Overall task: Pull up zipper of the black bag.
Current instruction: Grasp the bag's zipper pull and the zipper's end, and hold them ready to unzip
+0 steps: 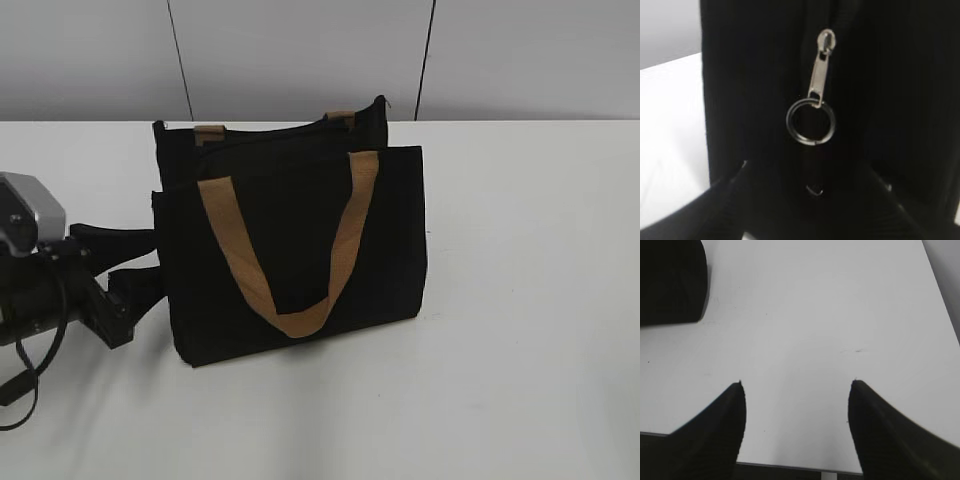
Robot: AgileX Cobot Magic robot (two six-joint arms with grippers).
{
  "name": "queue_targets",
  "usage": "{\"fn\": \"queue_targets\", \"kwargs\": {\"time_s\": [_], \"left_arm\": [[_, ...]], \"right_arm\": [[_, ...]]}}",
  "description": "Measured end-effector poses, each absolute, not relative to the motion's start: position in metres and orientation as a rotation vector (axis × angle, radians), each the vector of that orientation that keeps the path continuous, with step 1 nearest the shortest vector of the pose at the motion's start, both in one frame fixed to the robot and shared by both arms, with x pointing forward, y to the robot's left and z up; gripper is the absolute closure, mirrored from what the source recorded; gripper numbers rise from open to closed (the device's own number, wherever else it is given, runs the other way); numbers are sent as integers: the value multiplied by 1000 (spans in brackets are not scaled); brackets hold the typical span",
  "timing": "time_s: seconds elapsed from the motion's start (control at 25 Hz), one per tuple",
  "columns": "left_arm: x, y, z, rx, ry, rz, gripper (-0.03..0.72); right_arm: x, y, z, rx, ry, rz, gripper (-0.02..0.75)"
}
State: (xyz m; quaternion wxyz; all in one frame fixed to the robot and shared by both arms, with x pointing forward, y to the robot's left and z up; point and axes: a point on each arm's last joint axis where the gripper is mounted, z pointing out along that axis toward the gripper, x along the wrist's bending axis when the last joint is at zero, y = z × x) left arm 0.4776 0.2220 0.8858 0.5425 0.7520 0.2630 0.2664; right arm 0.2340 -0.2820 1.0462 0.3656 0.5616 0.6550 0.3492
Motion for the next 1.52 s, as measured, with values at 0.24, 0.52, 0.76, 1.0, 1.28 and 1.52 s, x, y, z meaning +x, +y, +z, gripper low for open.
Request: {"fn": "queue_targets", "kwargs": {"time_s": [0.24, 0.52, 0.76, 1.0, 1.28, 1.52], "left_arm": [[491, 217, 877, 1814, 567, 595, 199], [491, 217, 869, 1831, 582, 571, 215], [491, 217, 868, 1833, 583, 569, 218], [500, 215, 870, 1831, 539, 579, 224], [506, 213, 870, 1830, 516, 582, 337], [505, 212, 870, 1831, 501, 574, 508]], "right_arm": [[234, -282, 1046, 1444, 1684, 898, 239], [234, -282, 1046, 1444, 1684, 898, 239], [234, -282, 1046, 1444, 1684, 898, 239], [234, -282, 1046, 1444, 1684, 898, 239], [234, -282, 1046, 1444, 1684, 898, 239], [234, -282, 1046, 1444, 1684, 898, 239]]}}
